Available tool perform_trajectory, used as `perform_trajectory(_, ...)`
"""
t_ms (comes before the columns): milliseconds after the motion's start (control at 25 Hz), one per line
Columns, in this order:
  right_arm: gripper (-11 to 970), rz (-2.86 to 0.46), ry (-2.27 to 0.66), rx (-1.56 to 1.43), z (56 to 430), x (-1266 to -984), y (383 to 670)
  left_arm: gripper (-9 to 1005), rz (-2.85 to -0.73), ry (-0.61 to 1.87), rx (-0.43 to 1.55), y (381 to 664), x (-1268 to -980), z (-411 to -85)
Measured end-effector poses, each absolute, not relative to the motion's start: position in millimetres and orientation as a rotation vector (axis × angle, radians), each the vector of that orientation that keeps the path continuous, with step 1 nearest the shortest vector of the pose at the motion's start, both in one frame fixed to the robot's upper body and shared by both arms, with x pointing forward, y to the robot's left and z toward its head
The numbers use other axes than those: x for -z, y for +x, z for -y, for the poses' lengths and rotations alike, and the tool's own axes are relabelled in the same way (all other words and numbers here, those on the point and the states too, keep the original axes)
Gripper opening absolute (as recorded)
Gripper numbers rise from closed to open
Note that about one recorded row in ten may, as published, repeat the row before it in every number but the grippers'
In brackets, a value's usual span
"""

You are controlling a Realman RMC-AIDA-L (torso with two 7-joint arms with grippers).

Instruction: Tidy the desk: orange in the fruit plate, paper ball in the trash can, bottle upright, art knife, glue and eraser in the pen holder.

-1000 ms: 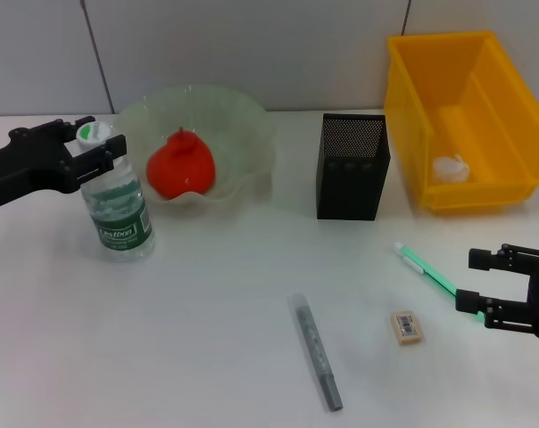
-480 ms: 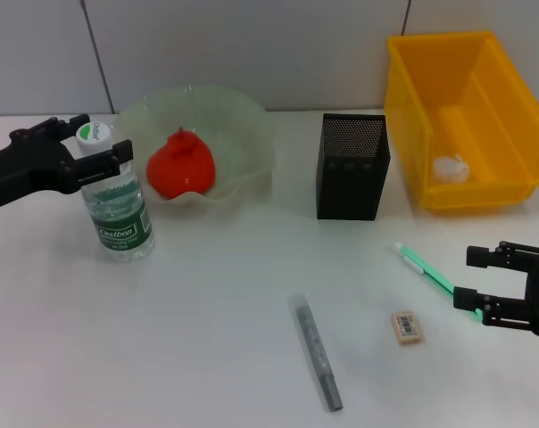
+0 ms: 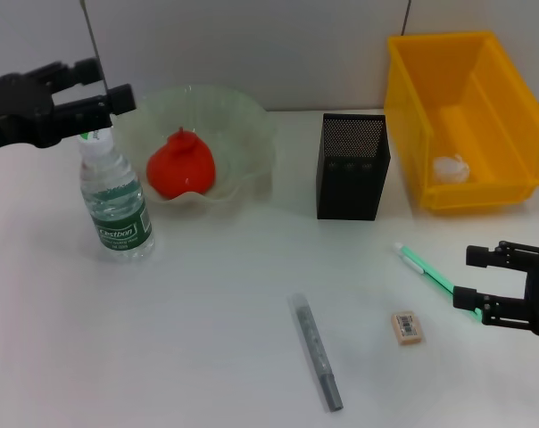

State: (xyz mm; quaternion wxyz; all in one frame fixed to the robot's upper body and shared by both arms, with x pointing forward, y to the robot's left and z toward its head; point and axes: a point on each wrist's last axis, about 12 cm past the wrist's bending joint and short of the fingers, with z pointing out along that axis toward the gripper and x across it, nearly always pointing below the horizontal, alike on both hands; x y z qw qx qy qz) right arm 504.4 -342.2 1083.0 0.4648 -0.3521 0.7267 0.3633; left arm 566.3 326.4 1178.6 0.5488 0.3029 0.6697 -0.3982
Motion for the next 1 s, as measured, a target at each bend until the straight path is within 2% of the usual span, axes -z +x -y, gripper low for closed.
perform_trajectory(200,726,-1.783,-0.865,-0.896,341,-1084,506,850,-1.554,0.809,1.016,559,-1190,-318)
perform_trajectory(280,725,-1.783,-0.863,-0.897,341,-1084,506,851,-1.552,0.919,1.096,554,-1194,-302)
perform_trajectory(360,725,-1.785,-0.859,-0.904,340,-1084,507,851,-1.579,1.014,1.149,551,-1189,-286)
perform_trajectory(440,725,-1.785,-0.854,-0.921,339,-1086,508,851,-1.644,1.189,1.179,544,-1167,-262)
perform_trajectory(640,725,-1.775,-0.859,-0.959,337,-1093,509,851,-1.676,1.261,1.128,540,-1145,-251)
perform_trajectory(800,725,-1.783,-0.854,-1.017,338,-1112,515,849,-1.674,1.249,1.102,537,-1125,-250)
perform_trajectory(1000,726,-1.946,-0.821,-1.073,332,-1158,540,846,-1.643,1.211,1.091,536,-1115,-254)
